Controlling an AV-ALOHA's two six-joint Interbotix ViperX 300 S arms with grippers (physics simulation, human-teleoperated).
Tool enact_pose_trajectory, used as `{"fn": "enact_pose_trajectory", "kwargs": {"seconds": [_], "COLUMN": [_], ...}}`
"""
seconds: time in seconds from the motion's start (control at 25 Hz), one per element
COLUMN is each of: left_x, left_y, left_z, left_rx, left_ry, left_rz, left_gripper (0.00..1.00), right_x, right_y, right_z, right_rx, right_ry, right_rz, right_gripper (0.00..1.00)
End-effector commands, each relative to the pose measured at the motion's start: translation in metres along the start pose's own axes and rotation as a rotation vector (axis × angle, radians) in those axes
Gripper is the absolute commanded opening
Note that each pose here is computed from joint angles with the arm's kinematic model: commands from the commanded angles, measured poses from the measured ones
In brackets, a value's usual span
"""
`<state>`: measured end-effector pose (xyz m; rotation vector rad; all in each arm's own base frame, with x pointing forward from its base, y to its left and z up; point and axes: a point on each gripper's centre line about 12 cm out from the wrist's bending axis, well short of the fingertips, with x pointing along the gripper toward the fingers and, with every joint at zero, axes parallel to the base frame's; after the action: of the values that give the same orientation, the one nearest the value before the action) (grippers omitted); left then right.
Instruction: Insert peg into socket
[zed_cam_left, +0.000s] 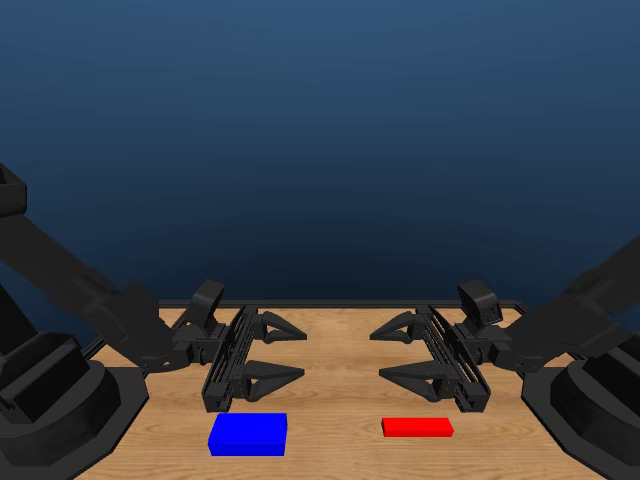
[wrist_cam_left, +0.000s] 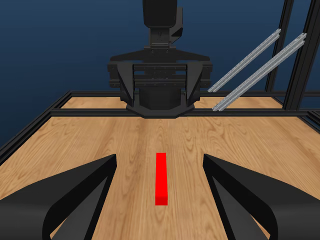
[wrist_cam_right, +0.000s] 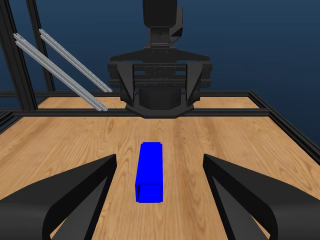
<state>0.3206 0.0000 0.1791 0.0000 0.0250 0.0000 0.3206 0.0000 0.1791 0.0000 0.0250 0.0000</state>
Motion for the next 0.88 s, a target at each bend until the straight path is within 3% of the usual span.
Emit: {"fn": "enact_pose_trajectory", "kwargs": {"seconds": [0.04, 0.2, 0.36, 0.52, 0.64, 0.68, 0.8, 0.88], "left_x": [0.0, -0.001, -0.007, -0.029, -0.036, -0.048, -0.054, -0.059], "left_y": [-0.025, -0.018, -0.024, -0.025, -0.025, -0.022, -0.021, -0.022], "left_z": [0.022, 0.012, -0.005, -0.033, -0.041, -0.057, -0.061, -0.075], "left_rx": [-0.089, -0.131, -0.205, -0.222, -0.241, -0.29, -0.316, -0.338], "left_ry": [-0.191, -0.212, -0.079, 0.137, 0.208, 0.309, 0.351, 0.441], "left_rz": [-0.072, -0.058, -0.025, 0.045, 0.067, 0.104, 0.127, 0.148], "left_gripper": [1.0, 1.0, 1.0, 1.0, 1.0, 1.0, 1.0, 1.0], "right_x": [0.007, 0.006, 0.013, 0.023, 0.028, 0.03, 0.033, 0.038], "right_y": [0.006, -0.001, 0.01, 0.024, 0.027, 0.029, 0.031, 0.031], "right_z": [0.008, 0.003, -0.002, -0.007, -0.008, -0.012, -0.02, -0.027], "right_rx": [0.077, 0.116, 0.13, 0.131, 0.137, 0.17, 0.179, 0.208], "right_ry": [0.041, 0.055, 0.089, 0.106, 0.106, 0.091, 0.094, 0.071], "right_rz": [-0.027, -0.055, -0.027, 0.009, 0.016, 0.015, 0.019, 0.014], "right_gripper": [1.0, 1.0, 1.0, 1.0, 1.0, 1.0, 1.0, 1.0]}}
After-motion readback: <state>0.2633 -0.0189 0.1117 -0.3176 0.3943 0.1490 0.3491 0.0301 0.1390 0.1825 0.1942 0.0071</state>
